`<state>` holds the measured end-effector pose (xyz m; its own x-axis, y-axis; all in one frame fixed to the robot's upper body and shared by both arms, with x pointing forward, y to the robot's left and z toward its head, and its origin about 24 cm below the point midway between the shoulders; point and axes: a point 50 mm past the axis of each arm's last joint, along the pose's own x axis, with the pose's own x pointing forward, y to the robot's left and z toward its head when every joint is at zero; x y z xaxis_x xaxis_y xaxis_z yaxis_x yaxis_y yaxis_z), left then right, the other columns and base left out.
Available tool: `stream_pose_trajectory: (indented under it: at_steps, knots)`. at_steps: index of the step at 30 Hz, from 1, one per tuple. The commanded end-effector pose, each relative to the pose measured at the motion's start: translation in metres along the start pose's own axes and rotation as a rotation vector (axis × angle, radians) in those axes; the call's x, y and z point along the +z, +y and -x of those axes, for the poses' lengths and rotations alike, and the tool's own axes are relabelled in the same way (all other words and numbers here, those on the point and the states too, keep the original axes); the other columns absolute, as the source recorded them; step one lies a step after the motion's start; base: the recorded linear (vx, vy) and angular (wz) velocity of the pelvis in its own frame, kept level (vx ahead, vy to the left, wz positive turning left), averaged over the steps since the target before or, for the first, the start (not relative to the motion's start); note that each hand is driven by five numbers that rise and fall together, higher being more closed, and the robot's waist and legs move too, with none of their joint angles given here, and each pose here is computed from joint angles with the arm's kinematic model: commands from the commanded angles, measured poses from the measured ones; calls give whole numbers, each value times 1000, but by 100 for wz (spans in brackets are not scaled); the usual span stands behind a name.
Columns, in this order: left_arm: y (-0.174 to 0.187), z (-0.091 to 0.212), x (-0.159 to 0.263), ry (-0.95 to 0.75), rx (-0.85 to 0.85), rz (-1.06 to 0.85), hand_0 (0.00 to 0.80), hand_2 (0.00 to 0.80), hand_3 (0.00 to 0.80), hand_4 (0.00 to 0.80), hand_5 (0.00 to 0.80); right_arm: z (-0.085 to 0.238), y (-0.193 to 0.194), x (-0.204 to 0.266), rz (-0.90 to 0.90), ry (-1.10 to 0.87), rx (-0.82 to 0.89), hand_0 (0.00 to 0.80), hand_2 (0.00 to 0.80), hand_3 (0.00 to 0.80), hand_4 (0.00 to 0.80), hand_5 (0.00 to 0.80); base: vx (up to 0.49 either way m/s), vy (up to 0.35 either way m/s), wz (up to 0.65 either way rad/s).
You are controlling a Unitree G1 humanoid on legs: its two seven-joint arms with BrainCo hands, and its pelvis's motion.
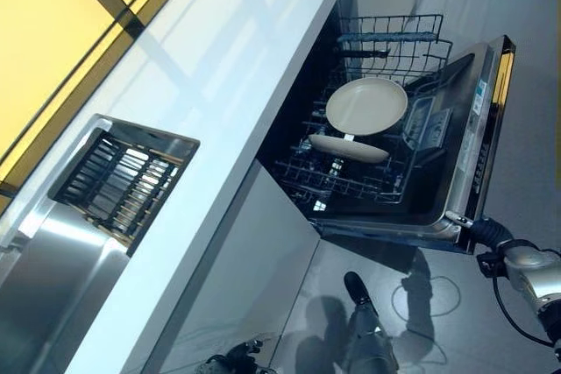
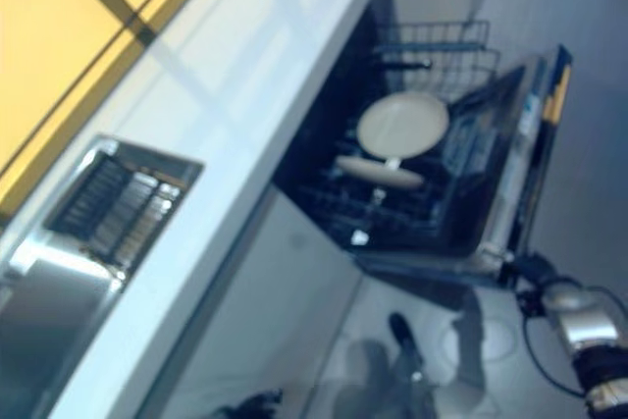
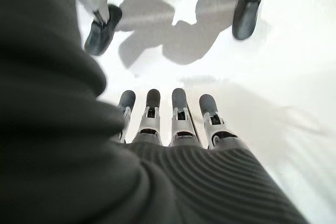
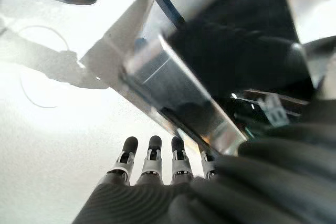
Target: Take plates into dishwasher
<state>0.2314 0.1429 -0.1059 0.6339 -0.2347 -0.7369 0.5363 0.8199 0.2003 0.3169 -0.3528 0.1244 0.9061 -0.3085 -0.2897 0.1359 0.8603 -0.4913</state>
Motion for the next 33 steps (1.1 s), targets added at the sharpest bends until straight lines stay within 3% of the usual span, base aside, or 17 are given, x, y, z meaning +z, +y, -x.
stream_pose_trajectory:
  at_steps: [1,13,33]
  knots:
    - [18,3,3,-10,37,-43,0,0,0,0,0,37,39,200,-55,-752,154,0,0,0,0,0,4,-50,1]
    - [18,4,-4,29,42,-48,0,0,0,0,0,49,52,219,-28,-827,201,0,0,0,0,0,-2,-16,-3]
    - [15,6,-17,65,29,-66,0,0,0,0,0,58,68,231,-52,-898,204,0,0,0,0,0,1,-11,15]
